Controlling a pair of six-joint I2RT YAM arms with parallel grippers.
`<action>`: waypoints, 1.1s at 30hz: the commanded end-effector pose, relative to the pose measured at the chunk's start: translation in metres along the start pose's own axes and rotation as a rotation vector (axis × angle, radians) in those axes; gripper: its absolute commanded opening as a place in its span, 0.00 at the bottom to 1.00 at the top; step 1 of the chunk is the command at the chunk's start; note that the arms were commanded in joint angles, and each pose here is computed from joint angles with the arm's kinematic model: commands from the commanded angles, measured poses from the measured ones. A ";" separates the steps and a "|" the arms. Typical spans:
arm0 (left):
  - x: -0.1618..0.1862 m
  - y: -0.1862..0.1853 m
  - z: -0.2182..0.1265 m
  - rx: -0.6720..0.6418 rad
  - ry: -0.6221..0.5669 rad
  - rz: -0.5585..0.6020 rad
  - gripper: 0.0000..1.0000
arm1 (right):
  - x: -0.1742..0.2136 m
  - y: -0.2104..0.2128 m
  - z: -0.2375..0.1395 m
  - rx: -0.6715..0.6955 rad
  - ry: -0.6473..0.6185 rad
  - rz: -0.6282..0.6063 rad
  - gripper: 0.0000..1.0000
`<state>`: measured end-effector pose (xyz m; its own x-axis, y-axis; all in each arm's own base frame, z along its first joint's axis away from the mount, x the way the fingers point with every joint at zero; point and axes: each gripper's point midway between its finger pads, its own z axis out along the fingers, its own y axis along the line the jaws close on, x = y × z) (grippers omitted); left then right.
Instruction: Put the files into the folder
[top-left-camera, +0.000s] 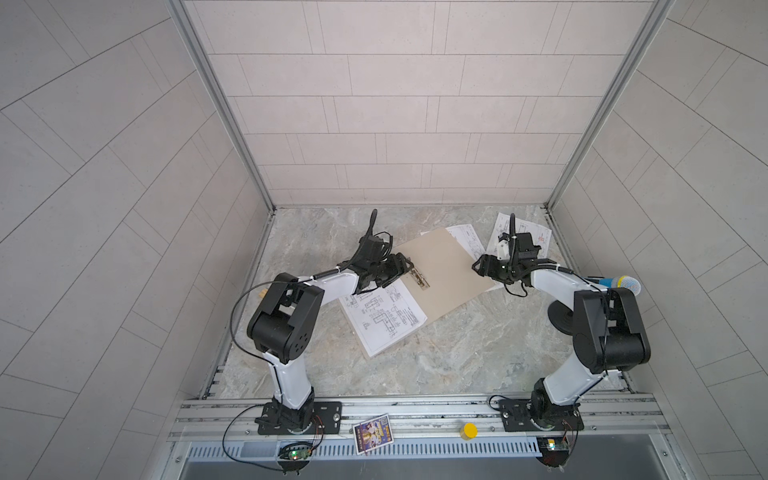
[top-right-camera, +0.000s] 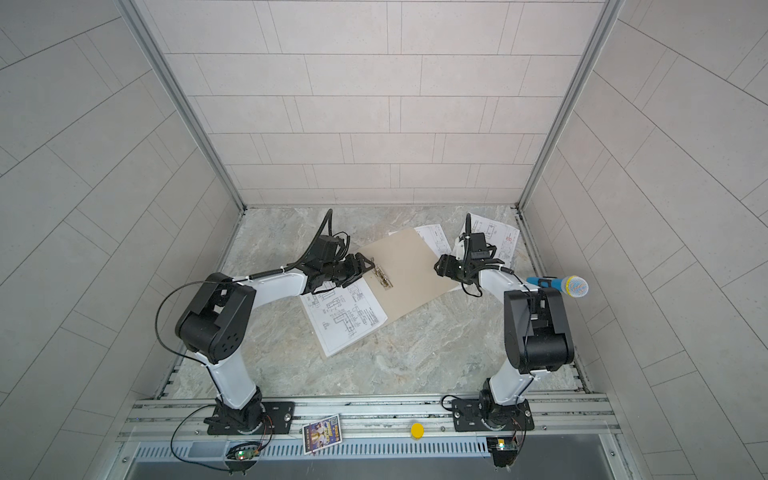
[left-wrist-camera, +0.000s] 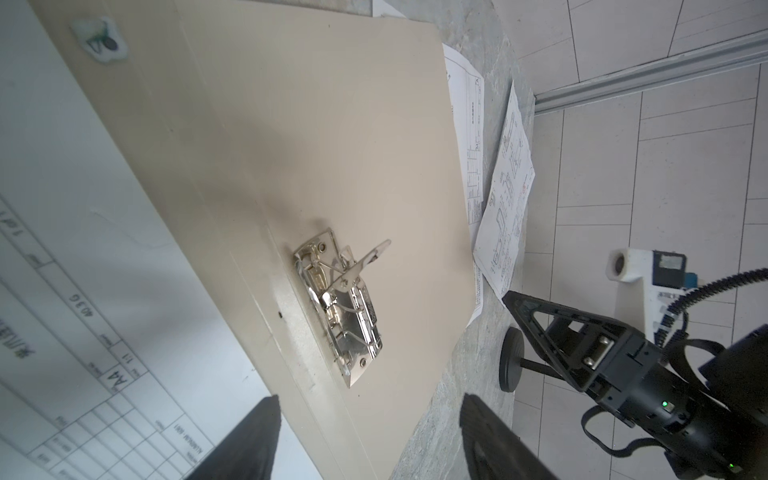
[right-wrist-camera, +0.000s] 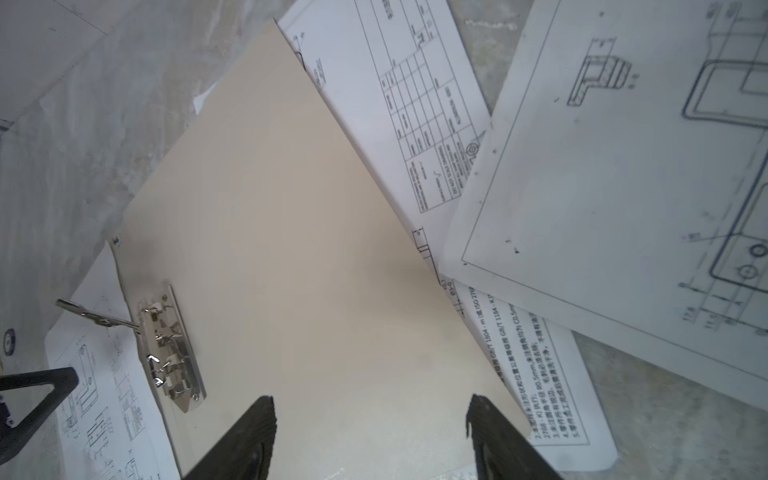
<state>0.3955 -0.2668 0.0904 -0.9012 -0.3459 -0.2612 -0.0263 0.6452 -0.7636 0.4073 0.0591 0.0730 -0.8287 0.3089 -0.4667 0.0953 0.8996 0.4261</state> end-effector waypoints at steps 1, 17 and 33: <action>0.005 -0.004 -0.006 0.004 0.008 0.040 0.75 | 0.010 -0.008 0.009 0.027 0.058 -0.029 0.74; 0.013 -0.005 -0.010 0.033 0.023 0.056 0.75 | 0.002 -0.016 0.015 0.064 0.061 -0.080 0.78; 0.020 -0.006 -0.009 0.062 0.042 0.044 0.75 | 0.012 -0.029 0.036 0.071 0.182 -0.090 0.80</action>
<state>0.3736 -0.2672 0.0793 -0.9259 -0.2936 -0.2377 -0.0052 0.6390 -0.7692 0.4261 0.0451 0.0393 -0.8917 0.1927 -0.4096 0.0561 0.9449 0.3225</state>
